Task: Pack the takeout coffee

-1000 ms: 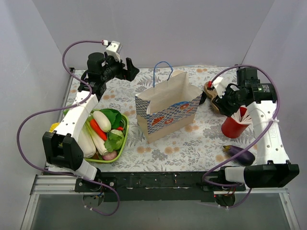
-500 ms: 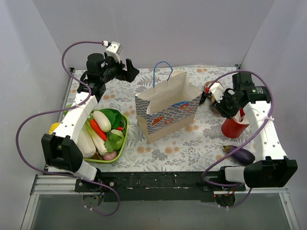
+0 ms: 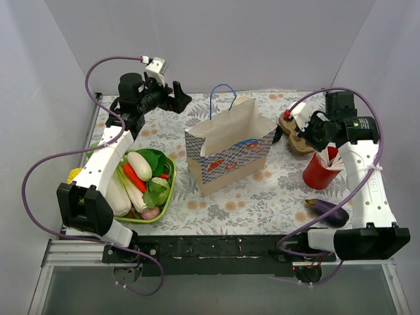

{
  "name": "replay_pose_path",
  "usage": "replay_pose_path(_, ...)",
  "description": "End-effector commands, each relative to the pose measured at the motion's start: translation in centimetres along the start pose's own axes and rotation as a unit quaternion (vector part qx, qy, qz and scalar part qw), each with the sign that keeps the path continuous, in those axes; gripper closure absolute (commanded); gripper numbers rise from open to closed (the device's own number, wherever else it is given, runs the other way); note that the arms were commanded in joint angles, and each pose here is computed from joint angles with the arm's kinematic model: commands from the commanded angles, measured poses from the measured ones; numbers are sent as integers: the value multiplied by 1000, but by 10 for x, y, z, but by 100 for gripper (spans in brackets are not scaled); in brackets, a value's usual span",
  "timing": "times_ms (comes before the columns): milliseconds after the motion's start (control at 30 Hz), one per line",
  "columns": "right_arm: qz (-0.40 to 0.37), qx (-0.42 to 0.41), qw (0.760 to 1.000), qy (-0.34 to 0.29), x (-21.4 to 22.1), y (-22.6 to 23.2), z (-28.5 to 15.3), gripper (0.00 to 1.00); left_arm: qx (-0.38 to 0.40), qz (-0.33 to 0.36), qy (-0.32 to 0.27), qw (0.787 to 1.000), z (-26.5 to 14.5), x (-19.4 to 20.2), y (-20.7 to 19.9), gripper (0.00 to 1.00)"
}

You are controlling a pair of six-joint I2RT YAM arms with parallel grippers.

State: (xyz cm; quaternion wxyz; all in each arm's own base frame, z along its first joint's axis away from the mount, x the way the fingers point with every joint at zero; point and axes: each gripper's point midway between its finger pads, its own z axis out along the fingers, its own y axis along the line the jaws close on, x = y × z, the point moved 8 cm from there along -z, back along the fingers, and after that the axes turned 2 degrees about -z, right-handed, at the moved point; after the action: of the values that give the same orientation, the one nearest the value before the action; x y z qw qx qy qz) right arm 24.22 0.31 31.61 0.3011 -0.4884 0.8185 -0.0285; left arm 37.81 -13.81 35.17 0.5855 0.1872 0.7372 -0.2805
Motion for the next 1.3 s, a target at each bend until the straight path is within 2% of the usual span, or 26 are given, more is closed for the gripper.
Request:
replay_pose_path(0,-8,43,996,-78,-27,-9,-35,99,8,11,-20,1000,-3,-16,-3,10)
replay_pose_path(167,18,55,991,-121,-47,-20,-53,99,10,10,-20,1000,0,-16,-2,10)
replay_pose_path(333,24,112,972,-207,-89,-47,-102,99,13,9,-17,1000,5,-16,0,10)
replay_pose_path(400,35,110,968,-221,-100,-56,-106,99,14,8,-17,1000,7,-18,0,10)
replay_pose_path(433,25,136,959,-247,-110,-60,-129,99,15,8,-17,1000,8,-19,0,10)
replay_pose_path(567,15,162,944,-285,-125,-68,-146,99,15,4,-10,1000,15,-18,4,10)
replay_pose_path(633,8,189,927,-324,-133,-68,-161,99,15,6,-8,1000,17,-20,5,10)
replay_pose_path(767,21,179,906,-383,-147,-65,-168,99,12,5,-5,1000,21,-21,7,10)
replay_pose_path(933,69,100,881,-456,-172,-62,-169,99,8,9,7,1000,25,-17,11,10)
replay_pose_path(1267,83,-28,875,-476,-179,-35,-150,99,-12,16,12,1000,16,-16,11,10)
